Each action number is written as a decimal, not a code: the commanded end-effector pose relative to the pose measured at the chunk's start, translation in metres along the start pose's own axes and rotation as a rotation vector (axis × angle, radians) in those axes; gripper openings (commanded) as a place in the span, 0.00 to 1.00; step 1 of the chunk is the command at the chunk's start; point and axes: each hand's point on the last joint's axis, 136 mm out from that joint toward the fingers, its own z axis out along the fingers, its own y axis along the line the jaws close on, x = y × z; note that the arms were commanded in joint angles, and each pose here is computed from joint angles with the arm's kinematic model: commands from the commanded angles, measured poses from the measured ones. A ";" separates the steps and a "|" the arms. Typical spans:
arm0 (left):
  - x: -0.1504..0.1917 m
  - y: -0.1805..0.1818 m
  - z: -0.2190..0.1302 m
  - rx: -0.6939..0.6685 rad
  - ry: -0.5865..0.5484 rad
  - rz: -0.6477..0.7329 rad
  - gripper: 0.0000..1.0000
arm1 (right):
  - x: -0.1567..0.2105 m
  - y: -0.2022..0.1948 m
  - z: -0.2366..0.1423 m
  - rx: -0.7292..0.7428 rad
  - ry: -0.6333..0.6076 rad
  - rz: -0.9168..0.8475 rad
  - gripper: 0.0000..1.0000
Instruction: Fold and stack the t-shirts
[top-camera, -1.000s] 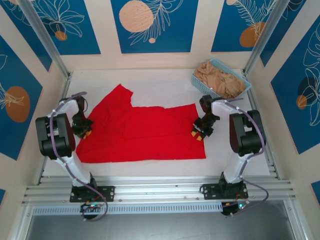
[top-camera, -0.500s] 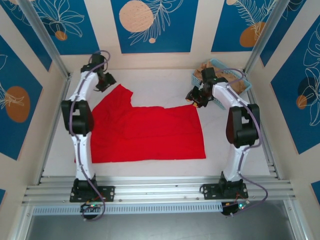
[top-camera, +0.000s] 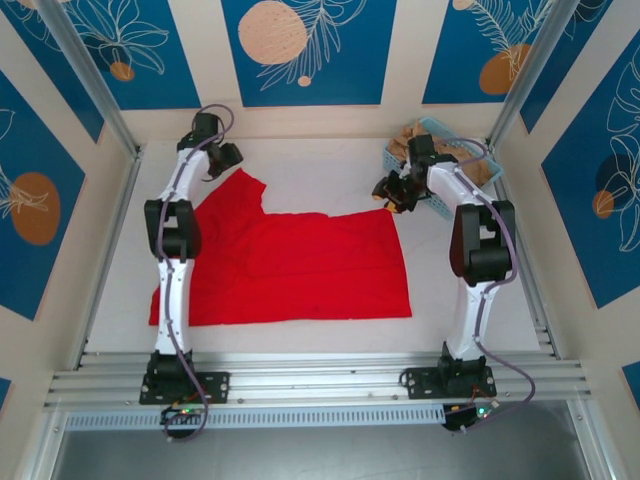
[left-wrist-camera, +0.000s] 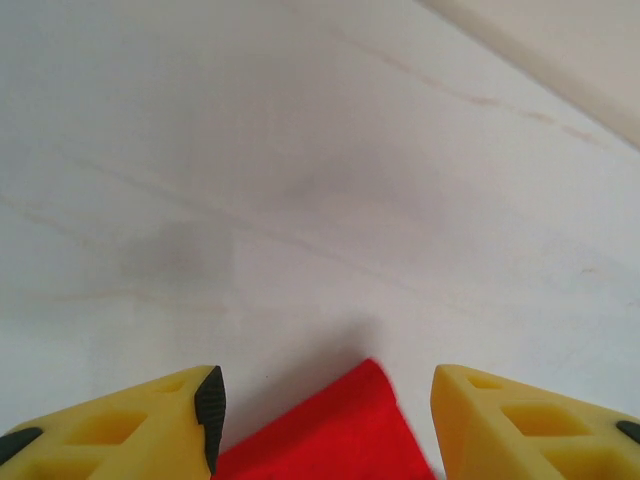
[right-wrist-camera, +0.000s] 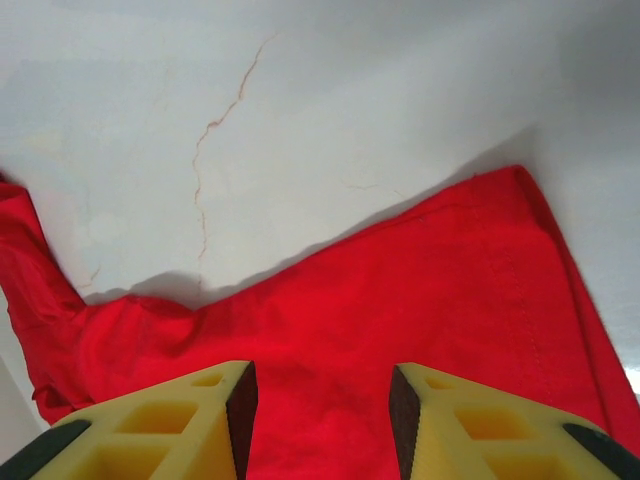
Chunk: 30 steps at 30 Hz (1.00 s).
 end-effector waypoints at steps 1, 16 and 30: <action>-0.002 0.001 0.019 0.027 -0.005 -0.001 0.59 | 0.008 0.007 -0.017 -0.057 0.009 0.015 0.42; 0.056 0.008 0.031 -0.014 0.205 -0.079 0.50 | -0.008 0.007 -0.019 -0.087 0.002 0.064 0.42; 0.079 0.000 0.022 -0.036 0.280 -0.011 0.47 | -0.013 -0.004 -0.009 -0.050 0.004 0.100 0.42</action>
